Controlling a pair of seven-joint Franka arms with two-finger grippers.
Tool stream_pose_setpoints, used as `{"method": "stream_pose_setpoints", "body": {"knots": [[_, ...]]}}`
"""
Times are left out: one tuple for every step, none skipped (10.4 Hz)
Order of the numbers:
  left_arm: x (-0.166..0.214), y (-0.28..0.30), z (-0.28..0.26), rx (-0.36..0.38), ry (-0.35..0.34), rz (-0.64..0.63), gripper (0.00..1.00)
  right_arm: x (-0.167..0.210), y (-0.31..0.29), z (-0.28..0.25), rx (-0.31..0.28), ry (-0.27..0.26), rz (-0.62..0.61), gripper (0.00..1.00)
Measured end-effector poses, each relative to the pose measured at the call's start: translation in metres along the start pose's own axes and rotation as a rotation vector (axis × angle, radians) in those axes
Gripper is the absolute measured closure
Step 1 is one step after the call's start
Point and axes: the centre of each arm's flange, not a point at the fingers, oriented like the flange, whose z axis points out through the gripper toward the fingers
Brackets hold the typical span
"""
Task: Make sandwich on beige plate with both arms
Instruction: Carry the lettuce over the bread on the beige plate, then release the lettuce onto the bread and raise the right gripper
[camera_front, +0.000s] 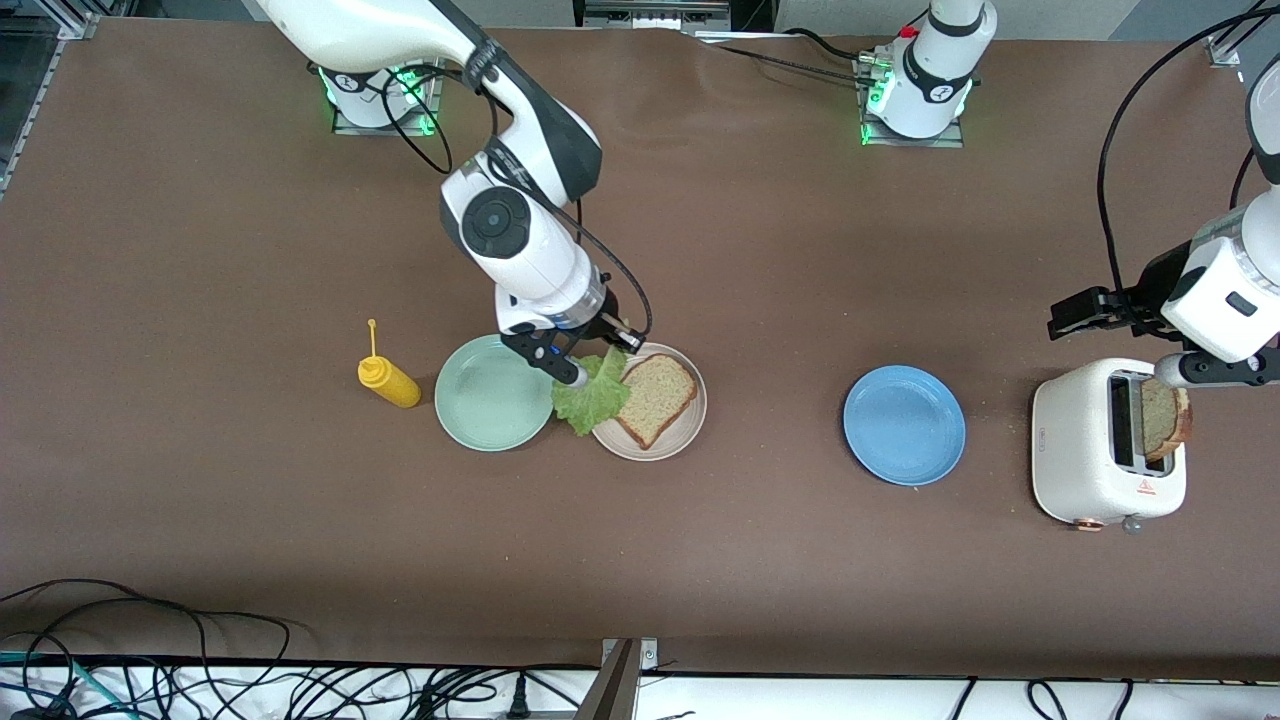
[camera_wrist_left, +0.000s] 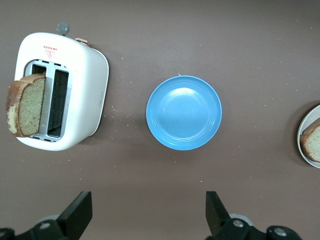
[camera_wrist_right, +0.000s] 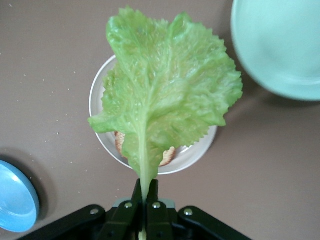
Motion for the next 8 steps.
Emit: {"method": "stream_pose_setpoints", "body": {"knots": [[0.000, 0.000, 0.000, 0.000, 0.000, 0.000, 0.00, -0.008, 0.000, 0.026, 0.023, -0.004, 0.027, 0.96], [0.000, 0.000, 0.000, 0.000, 0.000, 0.000, 0.00, -0.014, 0.001, 0.047, 0.033, -0.008, 0.042, 0.96], [0.000, 0.000, 0.000, 0.000, 0.000, 0.000, 0.00, -0.015, 0.003, 0.061, 0.048, -0.009, 0.053, 0.96], [0.000, 0.000, 0.000, 0.000, 0.000, 0.000, 0.00, -0.011, 0.003, 0.071, 0.088, 0.000, 0.065, 0.96], [0.000, 0.000, 0.000, 0.000, 0.000, 0.001, 0.00, -0.006, 0.003, 0.080, 0.132, 0.011, 0.079, 0.96], [0.000, 0.001, 0.000, 0.000, 0.000, 0.001, 0.00, -0.003, 0.004, 0.086, 0.159, 0.017, 0.087, 0.96], [0.000, 0.001, 0.000, 0.000, 0.000, 0.001, 0.00, -0.003, 0.003, 0.087, 0.168, 0.025, 0.077, 0.85], [0.000, 0.001, 0.000, 0.000, 0.000, 0.001, 0.00, -0.006, 0.000, 0.084, 0.172, 0.037, 0.055, 0.72]]}}
